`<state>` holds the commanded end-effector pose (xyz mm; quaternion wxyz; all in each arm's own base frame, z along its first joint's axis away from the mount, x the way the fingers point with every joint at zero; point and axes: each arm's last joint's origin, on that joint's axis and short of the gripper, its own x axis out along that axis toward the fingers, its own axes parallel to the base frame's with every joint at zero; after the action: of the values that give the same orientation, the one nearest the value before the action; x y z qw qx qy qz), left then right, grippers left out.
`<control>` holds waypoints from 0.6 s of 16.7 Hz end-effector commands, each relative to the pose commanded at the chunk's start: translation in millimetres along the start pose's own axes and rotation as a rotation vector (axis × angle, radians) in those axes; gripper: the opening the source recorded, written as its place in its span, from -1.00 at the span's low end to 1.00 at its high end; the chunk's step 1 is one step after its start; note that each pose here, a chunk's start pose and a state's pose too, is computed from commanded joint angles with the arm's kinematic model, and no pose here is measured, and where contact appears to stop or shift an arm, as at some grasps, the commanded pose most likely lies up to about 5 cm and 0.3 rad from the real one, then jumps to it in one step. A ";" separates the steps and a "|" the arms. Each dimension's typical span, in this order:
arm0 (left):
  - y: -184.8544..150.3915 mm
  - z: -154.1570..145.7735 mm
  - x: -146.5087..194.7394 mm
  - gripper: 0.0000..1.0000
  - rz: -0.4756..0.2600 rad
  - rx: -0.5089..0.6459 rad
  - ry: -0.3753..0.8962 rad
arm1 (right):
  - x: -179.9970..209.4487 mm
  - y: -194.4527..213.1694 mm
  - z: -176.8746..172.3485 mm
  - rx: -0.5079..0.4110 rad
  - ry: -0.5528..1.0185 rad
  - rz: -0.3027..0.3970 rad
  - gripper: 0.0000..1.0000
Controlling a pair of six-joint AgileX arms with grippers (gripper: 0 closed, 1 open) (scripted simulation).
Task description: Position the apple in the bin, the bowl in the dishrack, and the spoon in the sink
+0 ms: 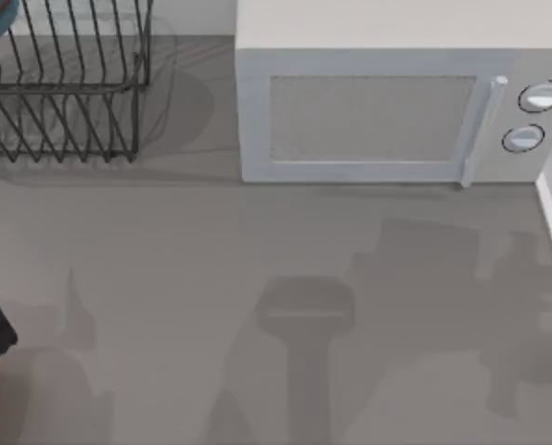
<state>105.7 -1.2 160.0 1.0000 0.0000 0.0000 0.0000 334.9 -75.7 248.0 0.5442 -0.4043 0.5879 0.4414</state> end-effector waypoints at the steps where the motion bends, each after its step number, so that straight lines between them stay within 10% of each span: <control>1: 0.0 0.0 0.0 1.00 0.000 0.000 0.000 | -4.8 -19.9 4.2 -0.002 0.000 -0.009 -1.00; 10: 0.0 0.0 0.0 1.00 0.000 0.000 0.000 | 13.9 -140.1 45.7 0.024 -0.005 -0.078 -1.00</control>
<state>105.7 -1.2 160.0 1.0000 0.0000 0.0000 0.0000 480.6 -71.5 222.3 0.5671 -0.4194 0.5756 0.4137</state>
